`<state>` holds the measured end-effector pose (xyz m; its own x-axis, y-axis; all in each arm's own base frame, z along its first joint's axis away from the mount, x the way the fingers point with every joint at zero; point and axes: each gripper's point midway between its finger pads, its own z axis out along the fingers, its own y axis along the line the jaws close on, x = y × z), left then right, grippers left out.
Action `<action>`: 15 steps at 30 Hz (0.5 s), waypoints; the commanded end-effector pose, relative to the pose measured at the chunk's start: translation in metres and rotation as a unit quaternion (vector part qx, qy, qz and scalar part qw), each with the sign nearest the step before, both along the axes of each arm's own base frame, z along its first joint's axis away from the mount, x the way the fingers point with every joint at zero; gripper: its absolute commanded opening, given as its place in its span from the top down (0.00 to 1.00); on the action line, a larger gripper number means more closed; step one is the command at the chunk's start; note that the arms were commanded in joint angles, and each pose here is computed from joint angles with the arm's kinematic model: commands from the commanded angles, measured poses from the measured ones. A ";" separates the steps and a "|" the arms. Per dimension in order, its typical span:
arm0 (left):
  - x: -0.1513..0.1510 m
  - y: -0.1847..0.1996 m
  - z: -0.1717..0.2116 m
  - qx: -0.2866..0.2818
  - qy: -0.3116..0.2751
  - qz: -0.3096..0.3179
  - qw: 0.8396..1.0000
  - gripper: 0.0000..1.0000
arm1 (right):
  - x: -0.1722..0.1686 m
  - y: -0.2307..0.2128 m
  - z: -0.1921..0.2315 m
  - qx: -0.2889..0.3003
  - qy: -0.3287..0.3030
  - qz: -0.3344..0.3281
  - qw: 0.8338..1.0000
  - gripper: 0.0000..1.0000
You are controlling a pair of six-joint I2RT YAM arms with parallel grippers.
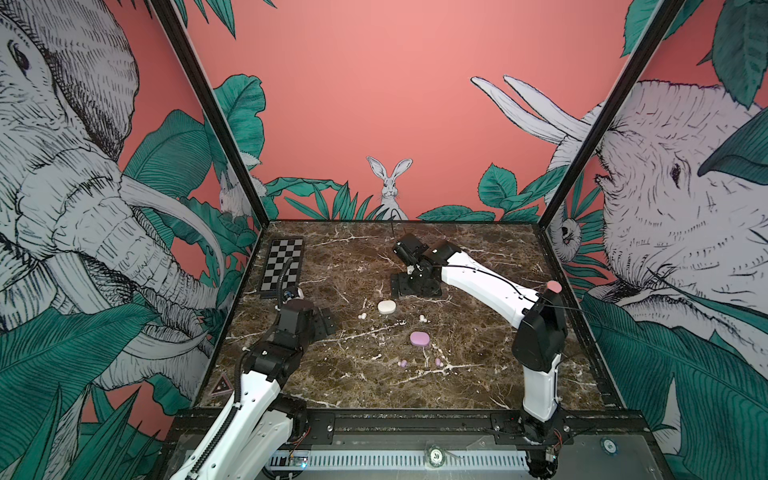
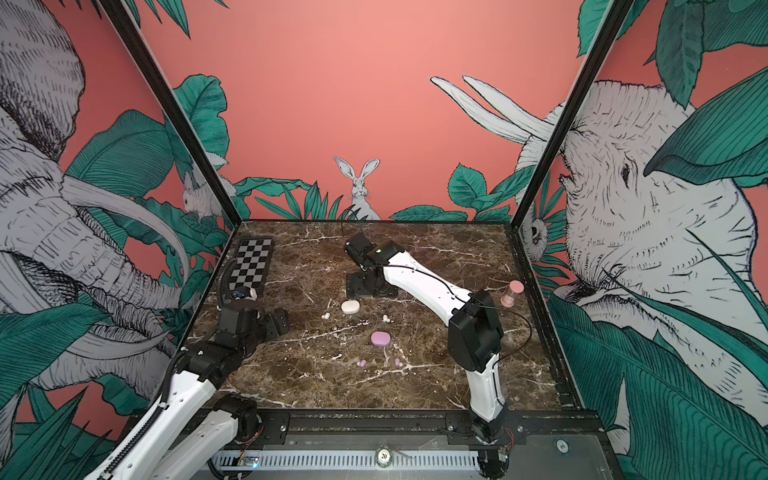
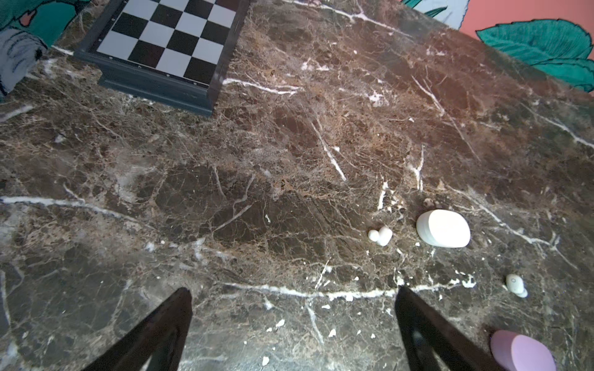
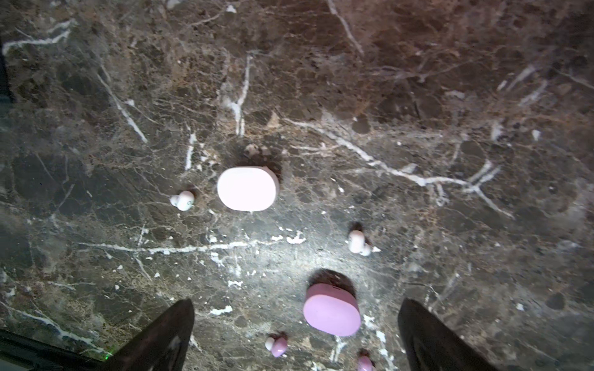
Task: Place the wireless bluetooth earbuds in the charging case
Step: 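Reach the right gripper over the white charging case while the left arm moves forward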
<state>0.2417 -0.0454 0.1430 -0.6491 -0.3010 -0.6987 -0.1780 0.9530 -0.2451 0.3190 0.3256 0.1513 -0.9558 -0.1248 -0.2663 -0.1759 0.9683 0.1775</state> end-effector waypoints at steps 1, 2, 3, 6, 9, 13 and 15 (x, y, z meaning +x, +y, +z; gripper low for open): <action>-0.001 0.002 -0.012 0.012 0.001 -0.001 1.000 0.01 | -0.003 0.010 -0.004 -0.008 0.017 -0.004 1.000 0.02; -0.001 0.002 -0.013 0.011 0.000 -0.001 1.000 0.01 | -0.001 0.013 -0.007 -0.014 0.016 -0.003 1.000 0.02; 0.000 0.001 -0.014 0.009 -0.003 -0.004 1.000 0.01 | 0.002 0.016 -0.008 -0.019 0.014 -0.002 1.000 0.02; 0.002 -0.001 -0.016 0.009 -0.005 -0.011 1.000 0.01 | 0.006 0.027 -0.018 -0.035 0.019 0.010 0.999 0.02; 0.003 -0.005 -0.020 0.011 0.003 -0.019 1.000 0.01 | 0.008 0.038 -0.029 -0.053 0.025 0.024 0.998 0.02; 0.005 -0.010 -0.029 0.008 0.015 -0.032 0.999 0.01 | 0.008 0.047 -0.047 -0.066 0.038 0.033 0.997 0.04; 0.006 -0.012 -0.031 0.008 0.019 -0.036 0.999 0.01 | 0.009 0.050 -0.055 -0.066 0.042 0.031 0.996 0.05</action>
<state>0.2465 -0.0527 0.1171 -0.6870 -0.2546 -0.6805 -0.1406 0.9655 -0.2193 0.3357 0.3796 0.1017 -0.9624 -0.1905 -0.1937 -0.2137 0.9710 0.1068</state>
